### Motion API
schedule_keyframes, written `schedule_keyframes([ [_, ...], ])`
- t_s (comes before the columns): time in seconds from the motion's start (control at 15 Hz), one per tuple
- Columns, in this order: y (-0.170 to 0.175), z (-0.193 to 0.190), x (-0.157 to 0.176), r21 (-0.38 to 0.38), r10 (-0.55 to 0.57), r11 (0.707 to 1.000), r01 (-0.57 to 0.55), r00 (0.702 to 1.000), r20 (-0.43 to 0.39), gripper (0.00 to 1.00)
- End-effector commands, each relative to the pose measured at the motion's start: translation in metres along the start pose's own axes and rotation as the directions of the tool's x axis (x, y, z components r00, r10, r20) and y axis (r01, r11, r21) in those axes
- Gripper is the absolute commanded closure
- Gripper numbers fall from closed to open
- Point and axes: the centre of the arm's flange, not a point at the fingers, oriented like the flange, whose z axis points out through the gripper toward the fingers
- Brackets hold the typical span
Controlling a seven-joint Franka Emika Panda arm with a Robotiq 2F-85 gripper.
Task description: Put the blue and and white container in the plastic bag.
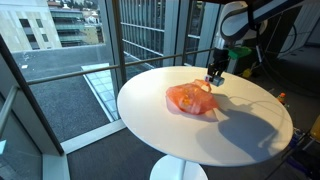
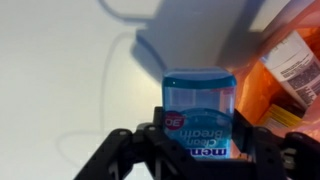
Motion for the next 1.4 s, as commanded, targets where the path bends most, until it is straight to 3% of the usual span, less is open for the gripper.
schedule_keyframes([
  [0.0, -0.021, -0.005, -0.007, 0.027, 0.024, 0.999, -0.025, 0.998, 0.05, 0.6],
  [0.6, -0.057, 0.009, -0.005, 0.07, 0.015, 0.997, -0.026, 0.987, 0.157, 0.6],
  [1.13, -0.053, -0.005, -0.009, 0.09, 0.016, 0.995, -0.035, 0.979, 0.202, 0.6],
  [1.2, -0.058, 0.007, -0.013, 0.081, -0.005, 0.997, -0.011, 0.981, 0.194, 0.35],
  [1.33, -0.056, 0.005, -0.012, 0.08, -0.002, 0.997, -0.013, 0.981, 0.192, 0.35],
])
